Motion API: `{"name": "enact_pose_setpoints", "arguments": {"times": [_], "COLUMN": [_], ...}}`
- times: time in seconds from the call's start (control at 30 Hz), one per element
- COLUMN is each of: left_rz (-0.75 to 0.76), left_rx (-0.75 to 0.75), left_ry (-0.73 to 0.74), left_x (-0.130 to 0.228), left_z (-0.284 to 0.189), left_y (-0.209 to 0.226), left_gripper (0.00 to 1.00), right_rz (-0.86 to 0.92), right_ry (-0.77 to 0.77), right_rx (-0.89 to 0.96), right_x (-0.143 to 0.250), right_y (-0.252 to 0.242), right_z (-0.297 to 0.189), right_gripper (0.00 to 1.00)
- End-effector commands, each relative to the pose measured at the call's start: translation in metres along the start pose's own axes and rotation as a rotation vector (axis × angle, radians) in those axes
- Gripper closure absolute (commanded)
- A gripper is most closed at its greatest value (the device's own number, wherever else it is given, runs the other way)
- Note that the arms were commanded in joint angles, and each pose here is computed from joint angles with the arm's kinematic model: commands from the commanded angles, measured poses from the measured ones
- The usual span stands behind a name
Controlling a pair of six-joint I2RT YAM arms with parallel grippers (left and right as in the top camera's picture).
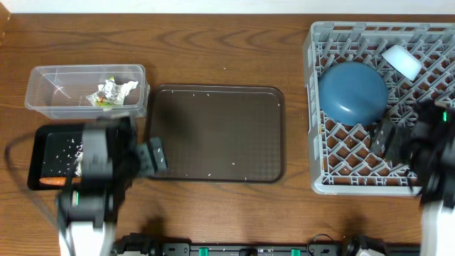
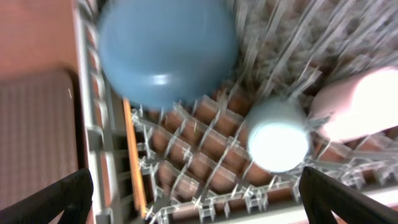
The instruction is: Sort waste into correct bins and load items into the dishwasher rack
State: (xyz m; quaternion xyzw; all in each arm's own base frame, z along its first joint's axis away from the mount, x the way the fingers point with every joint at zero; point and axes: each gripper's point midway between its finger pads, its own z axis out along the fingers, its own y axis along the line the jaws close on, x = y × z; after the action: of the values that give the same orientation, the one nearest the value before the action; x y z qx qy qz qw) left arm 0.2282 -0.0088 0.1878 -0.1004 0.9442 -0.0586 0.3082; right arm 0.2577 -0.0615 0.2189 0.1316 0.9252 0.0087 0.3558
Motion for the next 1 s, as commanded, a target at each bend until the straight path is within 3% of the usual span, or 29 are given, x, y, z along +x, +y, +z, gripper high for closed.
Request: {"name": "enact_pose_setpoints", "arguments": {"times": [0.0,0.2,0.6,0.97], "left_rz": [-0.014,-0.009,-0.009,-0.009], "left_rx": [0.014,0.042,0.044,0.044], "left_ry": [-0.102,-0.216,-0.225,-0.225], "left_x": [0.005,0.005,0.005,0.005], "left_z": [-0.009,-0.035,-0.037,-0.037], "left_y": [0.003,0.002,0.001,0.002], "left_gripper": [0.02,0.02,0.02,0.02], "right_rz": [0.0,0.015,0.037,0.043], "right_ry": [-0.123,-0.218,-0.048,0.007], "right_rx": [0.006,-0.018,-0.011,-0.01], "right_x": [0.008,0.019,0.065,0.08], "right_y": [0.002,0.008,0.006,0.007], "right_z": [-0.011,-0.034,-0.033,-0.034], "right_gripper": [0.01,0.01,0.01,0.01]}}
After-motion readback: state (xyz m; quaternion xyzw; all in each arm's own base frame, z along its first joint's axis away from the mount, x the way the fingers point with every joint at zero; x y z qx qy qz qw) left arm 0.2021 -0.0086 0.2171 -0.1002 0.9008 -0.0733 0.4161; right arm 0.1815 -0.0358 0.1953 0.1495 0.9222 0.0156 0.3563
